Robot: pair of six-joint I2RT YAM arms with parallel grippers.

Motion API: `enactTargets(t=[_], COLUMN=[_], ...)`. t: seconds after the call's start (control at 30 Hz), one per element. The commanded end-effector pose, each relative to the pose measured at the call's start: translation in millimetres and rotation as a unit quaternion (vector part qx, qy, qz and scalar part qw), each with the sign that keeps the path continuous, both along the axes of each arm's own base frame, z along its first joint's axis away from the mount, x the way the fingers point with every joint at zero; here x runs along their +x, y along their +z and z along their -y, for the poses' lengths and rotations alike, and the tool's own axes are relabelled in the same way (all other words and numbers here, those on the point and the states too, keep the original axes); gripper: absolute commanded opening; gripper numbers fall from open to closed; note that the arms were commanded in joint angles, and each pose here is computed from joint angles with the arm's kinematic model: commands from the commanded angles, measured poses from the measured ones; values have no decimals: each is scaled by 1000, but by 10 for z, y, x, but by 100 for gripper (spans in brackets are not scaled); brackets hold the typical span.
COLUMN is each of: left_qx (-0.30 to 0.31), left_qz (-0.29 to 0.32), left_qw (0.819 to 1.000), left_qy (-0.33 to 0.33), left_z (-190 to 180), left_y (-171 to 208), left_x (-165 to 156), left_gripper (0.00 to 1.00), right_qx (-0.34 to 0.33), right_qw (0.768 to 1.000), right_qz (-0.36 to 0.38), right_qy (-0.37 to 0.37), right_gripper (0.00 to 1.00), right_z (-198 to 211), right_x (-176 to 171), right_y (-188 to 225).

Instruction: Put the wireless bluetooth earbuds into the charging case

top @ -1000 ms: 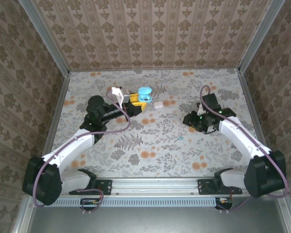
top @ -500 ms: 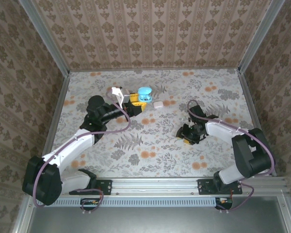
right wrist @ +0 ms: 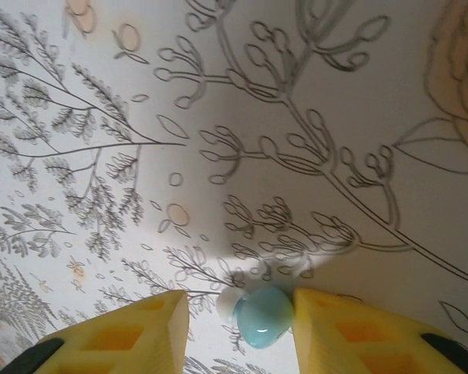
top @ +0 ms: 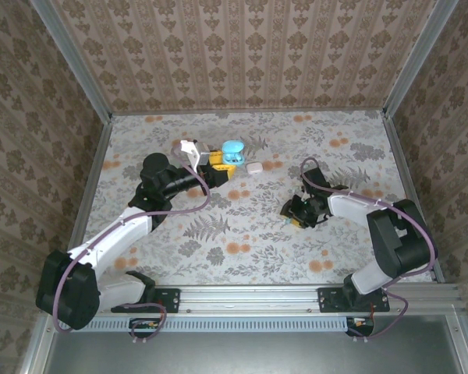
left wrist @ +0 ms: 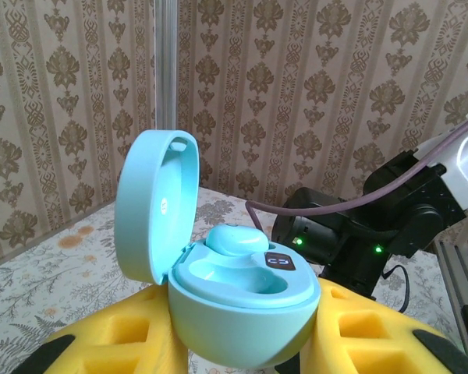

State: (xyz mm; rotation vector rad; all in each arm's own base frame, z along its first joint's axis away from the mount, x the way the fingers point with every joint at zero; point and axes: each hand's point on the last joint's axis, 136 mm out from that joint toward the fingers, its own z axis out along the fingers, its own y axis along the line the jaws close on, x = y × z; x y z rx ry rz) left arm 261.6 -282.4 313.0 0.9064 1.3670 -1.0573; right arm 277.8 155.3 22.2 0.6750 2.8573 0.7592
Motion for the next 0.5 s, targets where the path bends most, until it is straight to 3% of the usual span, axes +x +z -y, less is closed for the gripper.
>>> enactTargets(t=[0.0, 0.47], left_qx=[-10, -7], left_qz=[30, 31], left_qw=[999, 1000], left_qy=[-2, 0], left_z=[3, -6], left_y=[190, 175], left_x=[-23, -27], left_gripper=[27, 27], right_qx=[21, 49], right_qw=[1000, 997], right_qz=[8, 11], right_qy=[10, 67], right_gripper=[40, 39], right_z=[-109, -473], right_x=[62, 197], right_y=[25, 90])
